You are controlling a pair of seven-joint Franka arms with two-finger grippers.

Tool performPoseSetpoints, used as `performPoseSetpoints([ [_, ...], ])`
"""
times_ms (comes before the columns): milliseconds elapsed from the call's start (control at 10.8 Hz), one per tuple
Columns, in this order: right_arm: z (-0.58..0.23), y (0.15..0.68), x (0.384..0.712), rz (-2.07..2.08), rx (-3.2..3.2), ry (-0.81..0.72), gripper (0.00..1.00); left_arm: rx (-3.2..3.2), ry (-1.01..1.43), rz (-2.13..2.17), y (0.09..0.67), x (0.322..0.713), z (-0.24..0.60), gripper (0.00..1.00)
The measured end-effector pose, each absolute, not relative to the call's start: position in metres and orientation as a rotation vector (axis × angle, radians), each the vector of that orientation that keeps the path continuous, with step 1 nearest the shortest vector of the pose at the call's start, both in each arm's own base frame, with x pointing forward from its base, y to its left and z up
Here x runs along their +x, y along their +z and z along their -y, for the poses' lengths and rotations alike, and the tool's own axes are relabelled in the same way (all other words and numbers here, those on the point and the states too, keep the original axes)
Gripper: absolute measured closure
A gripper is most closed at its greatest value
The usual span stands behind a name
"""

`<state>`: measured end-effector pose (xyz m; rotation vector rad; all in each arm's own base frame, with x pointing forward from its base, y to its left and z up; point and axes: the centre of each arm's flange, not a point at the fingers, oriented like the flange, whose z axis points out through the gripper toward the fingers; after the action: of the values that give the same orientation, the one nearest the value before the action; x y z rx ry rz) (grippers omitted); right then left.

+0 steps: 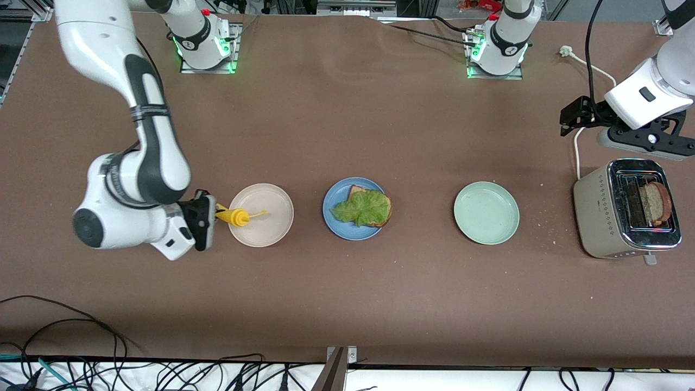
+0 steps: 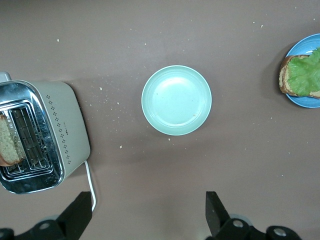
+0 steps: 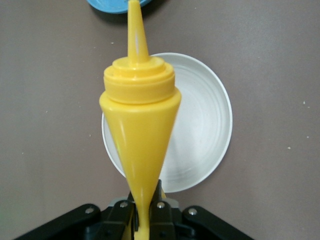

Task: Make sandwich in blue plate with both arms
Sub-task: 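Carry the mustard bottle with the right gripper over the blue plate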

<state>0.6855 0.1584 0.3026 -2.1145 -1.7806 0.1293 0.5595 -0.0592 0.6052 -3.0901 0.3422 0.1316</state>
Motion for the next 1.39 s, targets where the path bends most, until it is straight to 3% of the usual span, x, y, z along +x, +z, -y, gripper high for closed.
performPoseSetpoints([
  [649, -0.346, 0.337, 0.617, 1.810, -2.495, 0.463, 0.90, -3.090, 0.131, -0.344, 0.605, 0.559, 0.060, 0.00],
  [1112, -0.430, 0.324, 0.557, 2.029, -2.713, 0.663, 0.90, -3.090, 0.131, -0.344, 0.605, 0.560, 0.060, 0.00],
  [1391, -0.458, 0.306, 0.544, 2.131, -2.781, 0.755, 0.90, -3.090, 0.130, -0.344, 0.605, 0.560, 0.060, 0.00],
])
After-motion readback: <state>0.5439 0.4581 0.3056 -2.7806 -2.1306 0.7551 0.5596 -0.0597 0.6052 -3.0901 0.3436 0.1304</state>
